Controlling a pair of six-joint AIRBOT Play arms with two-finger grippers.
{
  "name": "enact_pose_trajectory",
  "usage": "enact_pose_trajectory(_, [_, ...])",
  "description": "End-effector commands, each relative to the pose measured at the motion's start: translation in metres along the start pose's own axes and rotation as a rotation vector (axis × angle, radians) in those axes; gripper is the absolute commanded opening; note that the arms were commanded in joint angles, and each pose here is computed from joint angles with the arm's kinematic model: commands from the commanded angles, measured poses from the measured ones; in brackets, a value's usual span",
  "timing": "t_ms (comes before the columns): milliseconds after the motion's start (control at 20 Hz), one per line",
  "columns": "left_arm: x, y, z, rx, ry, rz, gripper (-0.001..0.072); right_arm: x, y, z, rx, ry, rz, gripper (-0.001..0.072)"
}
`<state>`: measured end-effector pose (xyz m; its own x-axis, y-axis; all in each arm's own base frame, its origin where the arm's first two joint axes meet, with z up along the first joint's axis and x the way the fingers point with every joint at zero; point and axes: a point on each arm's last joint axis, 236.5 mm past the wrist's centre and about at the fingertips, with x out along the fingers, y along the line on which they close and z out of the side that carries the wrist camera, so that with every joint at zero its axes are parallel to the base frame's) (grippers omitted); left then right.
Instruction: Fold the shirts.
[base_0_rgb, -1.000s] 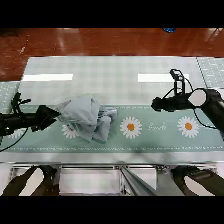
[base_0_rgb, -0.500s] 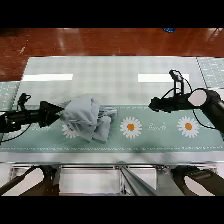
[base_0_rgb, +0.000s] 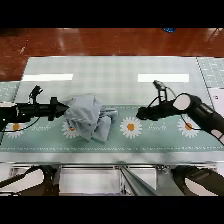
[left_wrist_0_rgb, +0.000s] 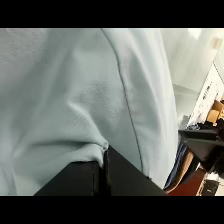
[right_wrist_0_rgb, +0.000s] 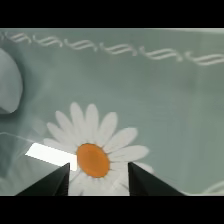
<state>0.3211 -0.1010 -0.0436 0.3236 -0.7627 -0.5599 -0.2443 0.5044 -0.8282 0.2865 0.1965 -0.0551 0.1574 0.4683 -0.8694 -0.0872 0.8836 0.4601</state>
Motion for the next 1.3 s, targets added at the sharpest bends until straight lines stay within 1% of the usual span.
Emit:
enact_pose_trajectory(0, [0.001,-0.005,0.001,0.03,0.012,-0.004,0.0017,0.034,0.034,-0.01,0.028,0.043,0.09,0.0411])
enact_pose_trajectory(150, [0.001,-0.006,-0.002,0.03,0.024,-0.01,0.0017,0.043,0.072,-0.021,0.062,0.111,0.263,0.0411])
enact_pose_trajectory(200, [0.001,-0.006,-0.002,0.03,0.024,-0.01,0.0017,0.046,0.083,-0.025,0.061,0.124,0.294,0.0411])
enact_pose_trajectory(300, [0.001,-0.006,-0.002,0.031,0.025,-0.008,0.0017,0.057,0.098,-0.036,0.058,0.141,0.311,0.0411])
enact_pose_trajectory(500, [0.001,-0.005,-0.002,0.031,0.024,-0.007,0.0017,0.084,0.133,-0.046,0.123,0.144,0.393,0.0411])
enact_pose_trajectory(750, [0.001,-0.005,-0.001,0.031,0.018,-0.004,0.0017,0.094,0.151,-0.028,0.231,0.079,0.469,0.0411])
enact_pose_trajectory(900, [0.002,-0.005,-0.001,0.032,0.018,-0.003,0.0017,0.096,0.158,-0.019,0.23,0.069,0.489,0.0403])
enact_pose_trajectory(950, [0.002,-0.006,-0.001,0.034,0.021,-0.003,0.0017,0.096,0.165,-0.017,0.205,0.078,0.505,0.0293])
enact_pose_trajectory(1000, [0.003,-0.008,-0.001,0.031,0.018,-0.011,0.0017,0.095,0.173,-0.016,0.159,0.083,0.528,0.0073])
enact_pose_trajectory(1050, [0.002,-0.014,0.001,0.023,0.012,-0.035,0.0017,0.091,0.181,-0.014,0.105,0.082,0.553,0.0021])
enact_pose_trajectory(1150, [-0.005,-0.036,0.009,0.024,-0.02,-0.101,0.0017,0.071,0.197,-0.01,0.01,0.09,0.602,0.002])
enact_pose_trajectory(1250, [-0.028,-0.076,0.034,0.066,-0.118,-0.194,0.0017,0.031,0.203,0.02,-0.088,0.008,0.598,0.002])
